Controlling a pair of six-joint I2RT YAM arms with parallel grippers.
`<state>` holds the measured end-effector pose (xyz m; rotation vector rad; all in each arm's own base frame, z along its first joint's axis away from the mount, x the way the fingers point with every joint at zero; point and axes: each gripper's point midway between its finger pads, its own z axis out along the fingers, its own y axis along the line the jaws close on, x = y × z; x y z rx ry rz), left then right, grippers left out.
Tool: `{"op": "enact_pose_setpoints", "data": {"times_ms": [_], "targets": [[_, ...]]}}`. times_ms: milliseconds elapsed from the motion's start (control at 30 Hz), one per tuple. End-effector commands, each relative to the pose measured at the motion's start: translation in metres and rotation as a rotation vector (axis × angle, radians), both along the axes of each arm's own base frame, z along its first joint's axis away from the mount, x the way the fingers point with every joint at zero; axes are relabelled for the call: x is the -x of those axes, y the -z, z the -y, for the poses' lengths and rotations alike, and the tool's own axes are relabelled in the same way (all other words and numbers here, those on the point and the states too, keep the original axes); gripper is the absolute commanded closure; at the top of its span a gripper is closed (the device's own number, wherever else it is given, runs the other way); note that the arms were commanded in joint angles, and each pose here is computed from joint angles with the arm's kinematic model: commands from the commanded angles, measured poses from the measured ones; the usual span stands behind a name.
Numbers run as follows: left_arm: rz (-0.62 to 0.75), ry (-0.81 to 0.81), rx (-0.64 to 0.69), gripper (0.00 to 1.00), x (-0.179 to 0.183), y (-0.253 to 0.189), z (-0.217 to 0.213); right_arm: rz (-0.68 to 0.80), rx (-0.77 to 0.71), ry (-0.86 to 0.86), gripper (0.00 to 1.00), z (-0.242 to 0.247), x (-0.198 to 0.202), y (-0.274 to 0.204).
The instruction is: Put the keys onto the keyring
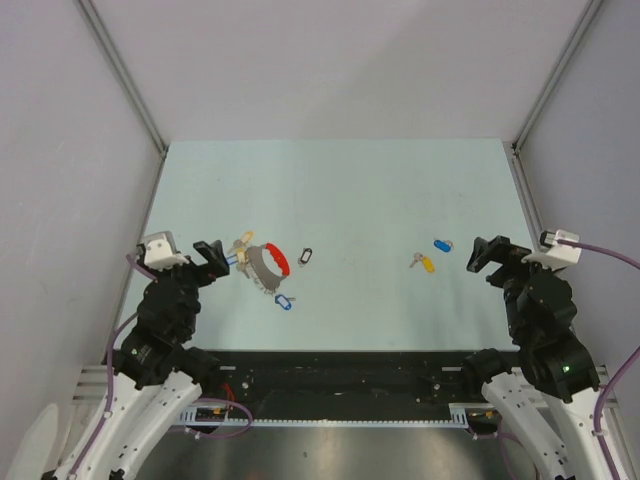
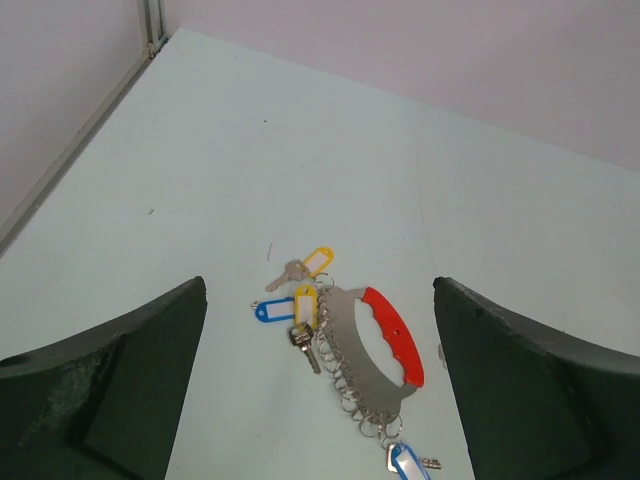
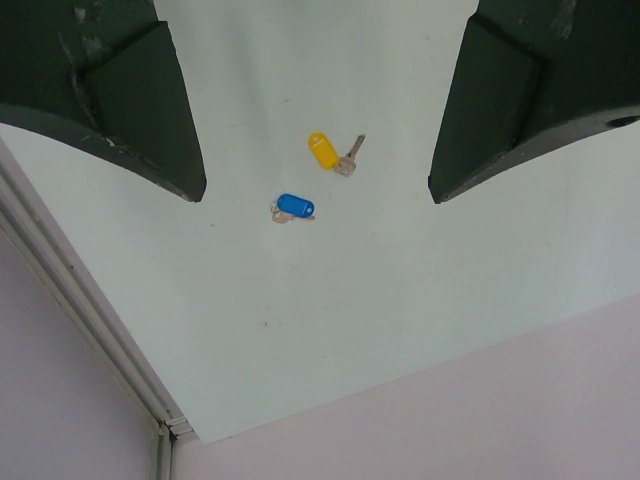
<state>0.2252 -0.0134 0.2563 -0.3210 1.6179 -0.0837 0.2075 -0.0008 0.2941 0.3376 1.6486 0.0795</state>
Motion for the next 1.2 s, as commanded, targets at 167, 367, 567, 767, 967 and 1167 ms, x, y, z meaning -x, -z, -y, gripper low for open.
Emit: {"op": "enact_pose_setpoints", "data": {"times_ms": [167,367,567,767,967,1167], "targets": [[-0.105,0.107,-0.002,0.00,-0.011,0.014,0.026,0.012,-0.014,-0.053,0.00,-0.007,0.006,-0.002],[-0.365,0.185,-0.016,0.00,-0.023,0.061,0.054,-0.055,-0.009,-0.124,0.00,-0.021,0.006,0.013],[-0.662,0.300,-0.012,0.01,-0.019,0.121,0.087,-0.101,-0.012,-0.163,0.00,-0.030,0.001,0.026],[-0.832,0.380,-0.022,0.10,-0.003,0.163,0.124,-0.146,-0.019,-0.199,0.00,-0.038,0.000,0.037],[-0.876,0.372,0.016,0.30,-0.005,0.187,0.146,-0.136,-0.025,-0.216,0.00,-0.041,0.001,0.037],[-0.873,0.320,0.027,0.40,-0.002,0.198,0.142,-0.138,-0.026,-0.220,0.00,-0.042,0.001,0.039]]}}
